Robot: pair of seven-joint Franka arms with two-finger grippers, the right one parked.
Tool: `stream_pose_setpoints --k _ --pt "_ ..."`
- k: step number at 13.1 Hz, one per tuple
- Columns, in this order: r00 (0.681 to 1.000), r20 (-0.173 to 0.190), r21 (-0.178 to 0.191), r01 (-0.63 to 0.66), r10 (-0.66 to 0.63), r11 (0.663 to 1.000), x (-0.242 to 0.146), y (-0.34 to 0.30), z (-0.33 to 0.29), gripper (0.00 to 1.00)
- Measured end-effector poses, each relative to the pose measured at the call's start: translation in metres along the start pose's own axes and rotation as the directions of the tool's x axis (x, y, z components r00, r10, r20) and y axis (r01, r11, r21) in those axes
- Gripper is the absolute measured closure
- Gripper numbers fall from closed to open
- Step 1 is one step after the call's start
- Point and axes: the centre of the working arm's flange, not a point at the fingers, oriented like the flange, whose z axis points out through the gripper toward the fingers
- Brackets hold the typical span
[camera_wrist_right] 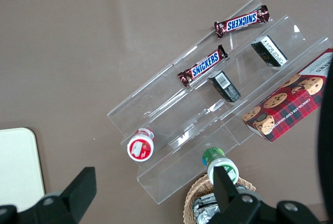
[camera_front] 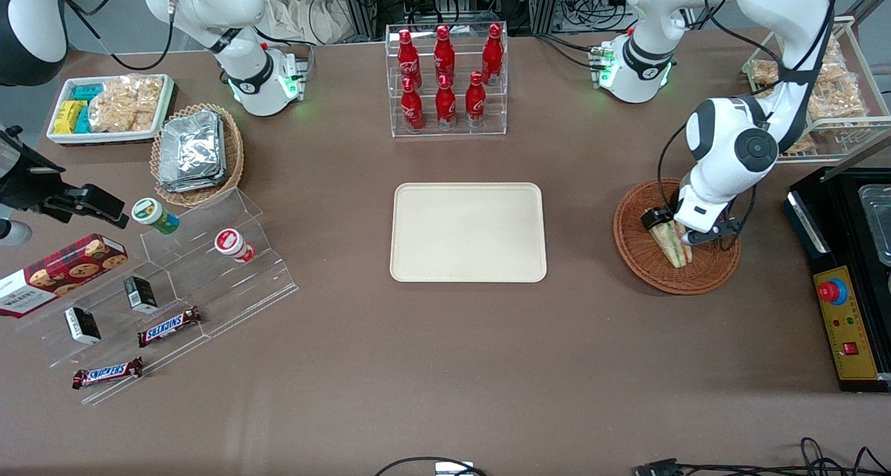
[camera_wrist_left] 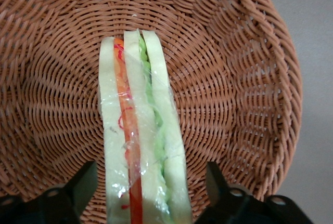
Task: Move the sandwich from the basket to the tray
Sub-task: 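Lower the open left gripper onto the sandwich in the wicker basket, then close the left gripper on the sandwich and lift it from the basket, then carry the sandwich with the left gripper over the white tray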
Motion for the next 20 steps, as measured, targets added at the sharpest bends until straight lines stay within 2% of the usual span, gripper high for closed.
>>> stream_pose_setpoints --k 3,5,8,11,13,15,18,20 --pt "1.000 -0.005 0.005 0.001 -0.001 1.000 0.002 -0.005 -0.001 0.48" --pt "1.000 -0.015 0.004 -0.007 0.007 1.000 0.004 -0.006 -0.005 0.63" --pt "1.000 -0.012 0.009 -0.025 0.025 1.000 0.009 -0.006 -0.033 0.68" --pt "0.998 0.043 0.036 -0.036 0.034 0.999 0.017 -0.003 -0.108 0.81" --pt "0.995 0.090 0.055 -0.050 0.045 0.997 0.027 0.001 -0.182 0.81" --pt "0.990 0.120 0.066 -0.077 0.069 0.995 0.032 0.008 -0.257 0.82" --pt "0.983 0.132 0.072 -0.137 0.126 0.988 0.022 0.036 -0.337 0.83" --pt "0.970 0.138 0.085 -0.211 0.198 0.974 0.000 0.085 -0.362 0.83"
